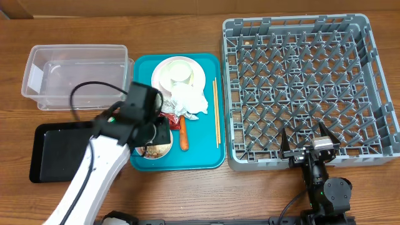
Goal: Sort waste into correct bins and load items into the dishwasher
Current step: 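Move the left gripper over the teal tray toward the carrot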
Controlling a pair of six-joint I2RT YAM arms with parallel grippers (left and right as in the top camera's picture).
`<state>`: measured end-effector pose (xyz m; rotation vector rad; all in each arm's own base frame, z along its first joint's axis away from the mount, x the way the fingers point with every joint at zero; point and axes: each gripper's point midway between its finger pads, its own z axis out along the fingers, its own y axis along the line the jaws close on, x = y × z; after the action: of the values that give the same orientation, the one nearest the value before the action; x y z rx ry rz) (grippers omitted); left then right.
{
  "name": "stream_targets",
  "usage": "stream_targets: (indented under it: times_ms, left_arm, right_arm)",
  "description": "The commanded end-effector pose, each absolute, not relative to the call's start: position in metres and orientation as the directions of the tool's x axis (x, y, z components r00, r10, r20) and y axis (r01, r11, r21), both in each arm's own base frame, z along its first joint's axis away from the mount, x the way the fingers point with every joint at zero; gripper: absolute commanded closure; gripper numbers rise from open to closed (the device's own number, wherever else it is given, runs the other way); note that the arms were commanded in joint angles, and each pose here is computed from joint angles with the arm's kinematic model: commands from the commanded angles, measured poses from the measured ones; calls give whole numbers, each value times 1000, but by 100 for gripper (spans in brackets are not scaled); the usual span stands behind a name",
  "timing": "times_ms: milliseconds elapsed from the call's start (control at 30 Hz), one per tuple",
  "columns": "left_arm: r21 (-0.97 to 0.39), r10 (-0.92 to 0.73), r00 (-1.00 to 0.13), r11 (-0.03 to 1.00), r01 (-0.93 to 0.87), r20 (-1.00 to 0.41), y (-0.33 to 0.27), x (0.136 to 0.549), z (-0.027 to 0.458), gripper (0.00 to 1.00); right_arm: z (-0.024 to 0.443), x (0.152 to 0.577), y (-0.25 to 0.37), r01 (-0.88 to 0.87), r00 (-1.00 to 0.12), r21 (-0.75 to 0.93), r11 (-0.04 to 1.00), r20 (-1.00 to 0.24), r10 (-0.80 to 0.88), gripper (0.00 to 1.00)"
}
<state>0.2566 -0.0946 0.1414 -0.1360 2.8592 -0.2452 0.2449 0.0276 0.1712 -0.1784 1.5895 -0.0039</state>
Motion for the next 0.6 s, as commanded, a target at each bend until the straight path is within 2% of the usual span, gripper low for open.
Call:
stream_targets:
  times_ms: [0, 267, 567]
  left_arm:
    - [-110, -108, -982, 990, -92, -155, -95, 259, 105, 53]
    - [-52, -103, -994, 993, -102, -30, -96, 262, 61, 52]
    - [-56, -103, -995, 993, -102, -11, -102, 272, 40, 51]
  right_arm:
    - [170, 245, 28, -113, -8, -114, 987, -993, -116, 0]
    - [170, 245, 28, -113, -8, -114, 987, -993, -116, 0]
    - [170, 245, 28, -113, -8, -114, 987, -993, -116, 0]
